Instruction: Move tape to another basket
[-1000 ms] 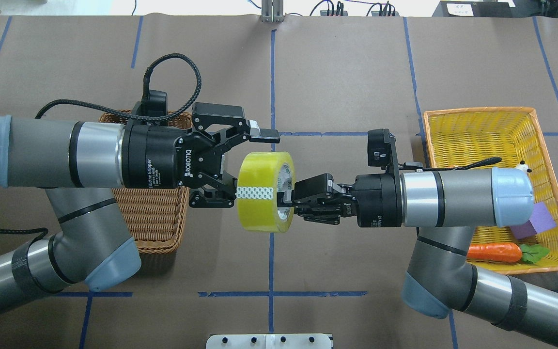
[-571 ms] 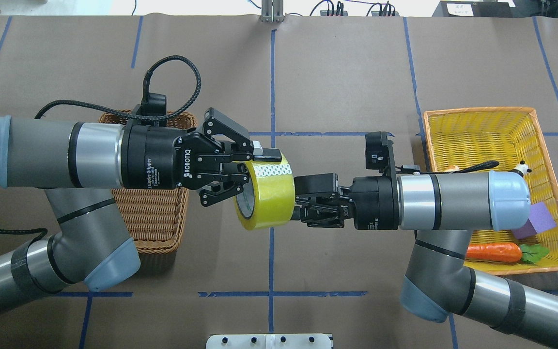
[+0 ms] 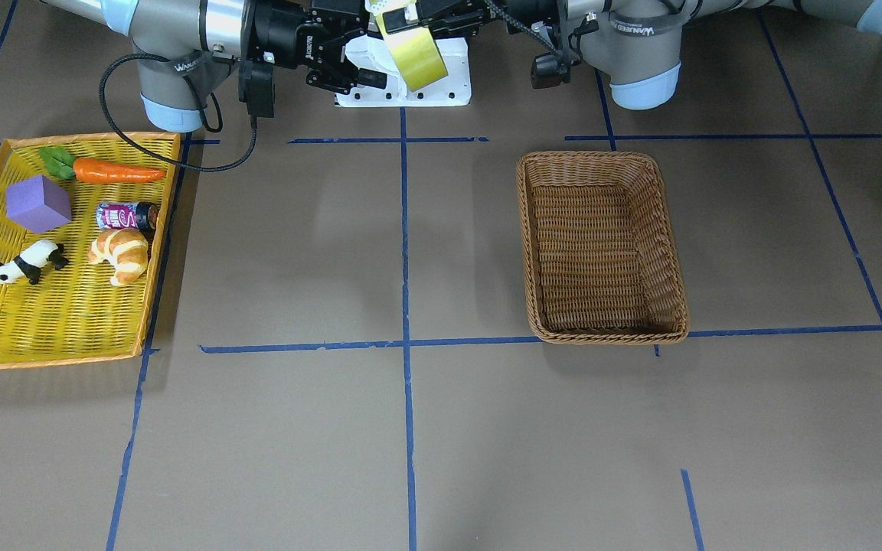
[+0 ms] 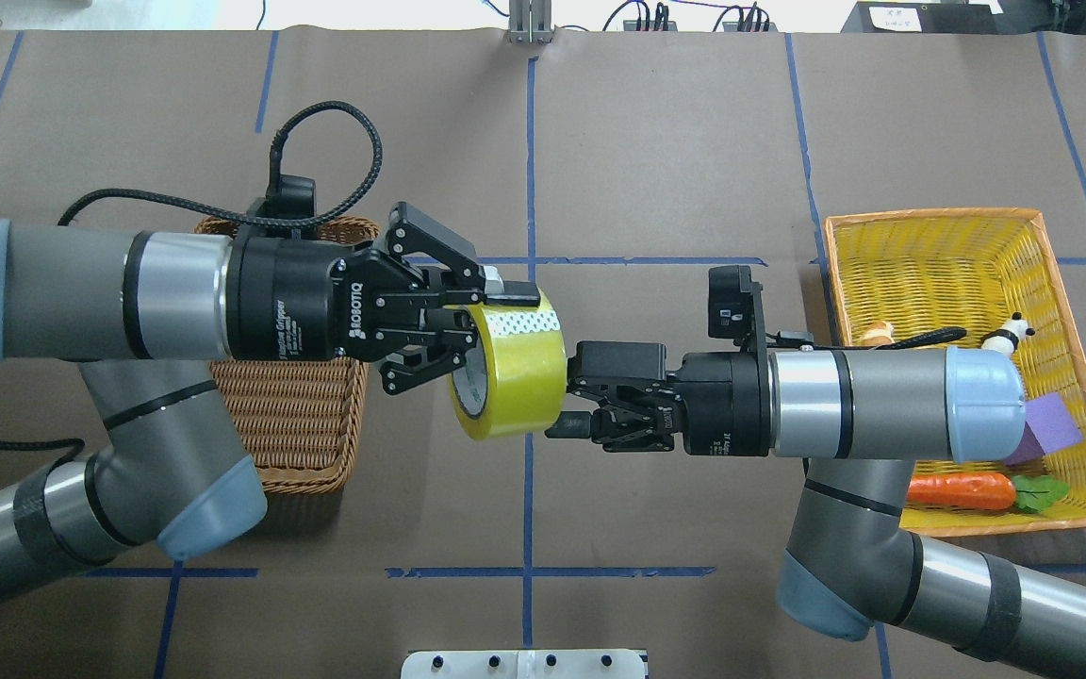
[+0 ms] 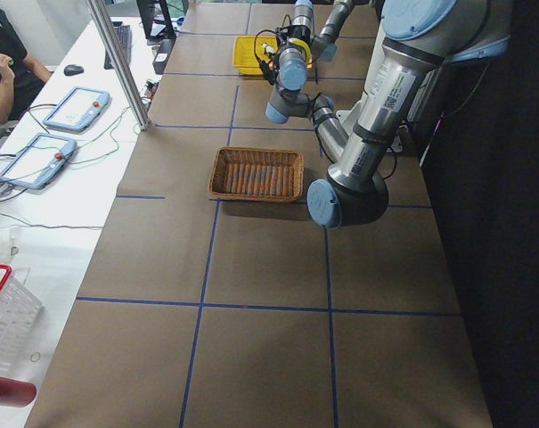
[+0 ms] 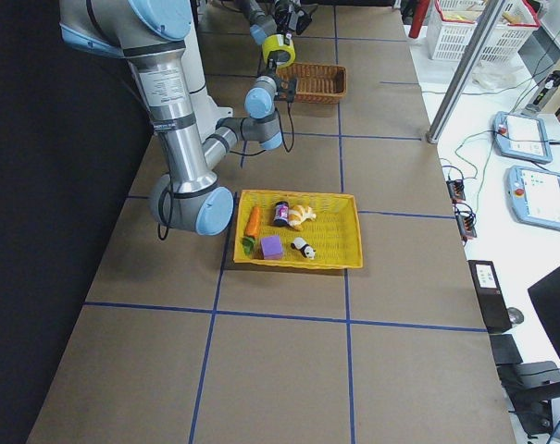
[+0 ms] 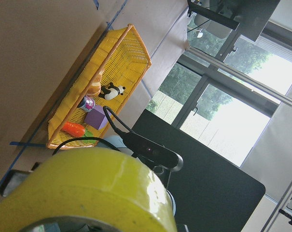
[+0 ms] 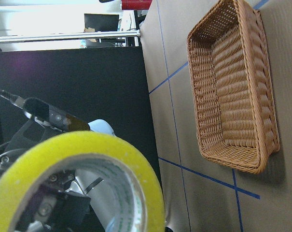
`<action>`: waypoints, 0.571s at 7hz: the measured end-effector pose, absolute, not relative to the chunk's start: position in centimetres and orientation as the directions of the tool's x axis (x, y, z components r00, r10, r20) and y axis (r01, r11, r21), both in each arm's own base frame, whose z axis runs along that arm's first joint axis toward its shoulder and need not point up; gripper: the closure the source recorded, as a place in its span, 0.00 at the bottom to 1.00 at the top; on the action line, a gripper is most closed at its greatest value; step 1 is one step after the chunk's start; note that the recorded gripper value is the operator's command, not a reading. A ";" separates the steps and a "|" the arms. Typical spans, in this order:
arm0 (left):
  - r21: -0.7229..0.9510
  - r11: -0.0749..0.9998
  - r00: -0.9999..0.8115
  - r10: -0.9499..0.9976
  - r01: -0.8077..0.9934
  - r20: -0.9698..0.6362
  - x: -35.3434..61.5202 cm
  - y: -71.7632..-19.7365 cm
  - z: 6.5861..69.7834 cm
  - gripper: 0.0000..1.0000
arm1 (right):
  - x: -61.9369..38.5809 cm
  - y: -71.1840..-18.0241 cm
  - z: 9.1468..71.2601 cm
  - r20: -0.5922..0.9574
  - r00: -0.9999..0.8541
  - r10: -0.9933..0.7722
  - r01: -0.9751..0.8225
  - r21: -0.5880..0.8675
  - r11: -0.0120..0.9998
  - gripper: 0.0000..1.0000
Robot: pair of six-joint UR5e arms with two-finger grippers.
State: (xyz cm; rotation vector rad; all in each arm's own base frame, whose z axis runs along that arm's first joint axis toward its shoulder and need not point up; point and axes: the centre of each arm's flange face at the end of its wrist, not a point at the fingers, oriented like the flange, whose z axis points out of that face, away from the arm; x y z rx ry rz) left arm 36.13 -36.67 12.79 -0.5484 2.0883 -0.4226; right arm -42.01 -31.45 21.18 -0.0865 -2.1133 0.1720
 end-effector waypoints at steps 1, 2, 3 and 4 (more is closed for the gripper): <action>-0.496 0.844 -0.488 -0.526 -0.203 -0.696 34.4 -38.0 13.2 1.00 | -41.9 -31.6 21.3 0.845 -0.520 0.127 -0.012 -0.156 0.988 0.00; -0.503 0.844 -0.472 -0.525 -0.184 -0.708 32.7 -39.2 14.1 1.00 | -41.6 -31.8 21.5 0.847 -0.517 0.123 -0.020 -0.155 0.988 0.00; -0.514 0.842 -0.445 -0.529 -0.165 -0.723 31.4 -40.2 15.3 1.00 | -41.1 -32.4 22.1 0.854 -0.506 0.117 -0.034 -0.156 0.987 0.00; -0.530 0.836 -0.402 -0.538 -0.141 -0.741 30.3 -41.5 16.6 1.00 | -40.1 -33.5 23.0 0.868 -0.484 0.110 -0.052 -0.154 0.987 0.00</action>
